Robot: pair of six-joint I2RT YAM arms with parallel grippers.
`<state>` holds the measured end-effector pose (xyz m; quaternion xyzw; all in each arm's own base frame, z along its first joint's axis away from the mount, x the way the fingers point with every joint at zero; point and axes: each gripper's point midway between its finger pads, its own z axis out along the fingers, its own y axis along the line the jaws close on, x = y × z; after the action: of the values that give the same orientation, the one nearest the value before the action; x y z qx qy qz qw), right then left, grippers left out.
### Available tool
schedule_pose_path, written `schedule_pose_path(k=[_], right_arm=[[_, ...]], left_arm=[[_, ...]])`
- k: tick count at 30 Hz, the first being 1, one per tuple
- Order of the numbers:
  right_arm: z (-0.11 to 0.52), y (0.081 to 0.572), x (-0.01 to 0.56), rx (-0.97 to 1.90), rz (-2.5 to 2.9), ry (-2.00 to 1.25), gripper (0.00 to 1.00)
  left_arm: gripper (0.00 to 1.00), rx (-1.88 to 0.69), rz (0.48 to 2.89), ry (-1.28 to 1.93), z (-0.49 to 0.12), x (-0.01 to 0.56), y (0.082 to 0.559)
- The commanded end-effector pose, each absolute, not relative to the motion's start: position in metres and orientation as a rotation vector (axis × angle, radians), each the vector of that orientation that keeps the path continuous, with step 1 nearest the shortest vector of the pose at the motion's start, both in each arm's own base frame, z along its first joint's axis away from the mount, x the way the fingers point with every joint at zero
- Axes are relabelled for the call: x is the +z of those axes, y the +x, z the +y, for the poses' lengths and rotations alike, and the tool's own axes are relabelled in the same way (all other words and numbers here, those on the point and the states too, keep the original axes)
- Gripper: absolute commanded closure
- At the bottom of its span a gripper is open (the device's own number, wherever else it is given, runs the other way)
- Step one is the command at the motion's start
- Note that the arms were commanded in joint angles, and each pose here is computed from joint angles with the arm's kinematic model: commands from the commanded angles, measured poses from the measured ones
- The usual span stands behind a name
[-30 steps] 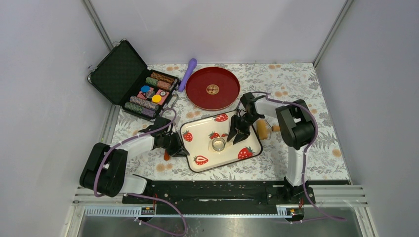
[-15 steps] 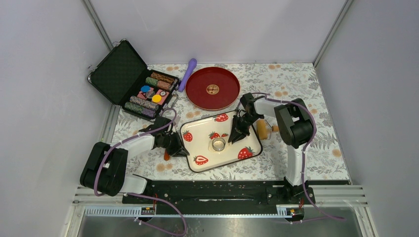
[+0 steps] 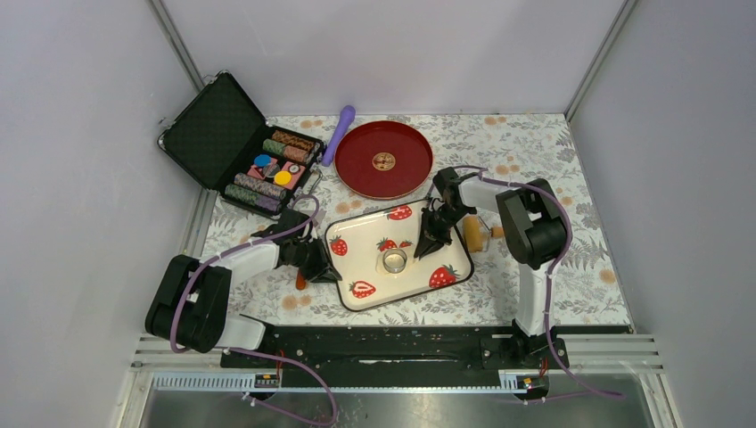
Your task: Roll out the dumpling wrappers from the dough
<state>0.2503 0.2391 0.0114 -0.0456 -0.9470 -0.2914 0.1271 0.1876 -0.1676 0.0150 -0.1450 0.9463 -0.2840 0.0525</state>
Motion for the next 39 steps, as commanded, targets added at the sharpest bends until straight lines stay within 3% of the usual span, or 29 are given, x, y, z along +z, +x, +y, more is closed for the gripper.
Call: schedule_pose_path(k=[1, 21, 25, 30, 39], right_arm=[[0.224, 0.267, 0.013, -0.796, -2.889, -0.115, 0.87], [0.22, 0.291, 0.037, -0.86, -2.938, -0.138, 0.85], [0.218, 0.285, 0.046, -0.868, -2.937, -0.129, 0.76], [0.209, 0.27, 0.04, -0.817, -2.935, -0.132, 0.56], [0.219, 0.253, 0.033, -0.92, -2.832, -0.196, 0.54]], left_arm=[[1.0, -0.661, 2.913, -0.415, -0.147, -0.006, 0.187], [1.0, -0.641, 2.922, -0.397, -0.145, -0.006, 0.186], [1.0, -0.641, 2.923, -0.396, -0.145, -0.006, 0.185], [1.0, -0.637, 2.923, -0.397, -0.144, -0.007, 0.184], [1.0, -0.634, 2.926, -0.397, -0.143, -0.008, 0.182]])
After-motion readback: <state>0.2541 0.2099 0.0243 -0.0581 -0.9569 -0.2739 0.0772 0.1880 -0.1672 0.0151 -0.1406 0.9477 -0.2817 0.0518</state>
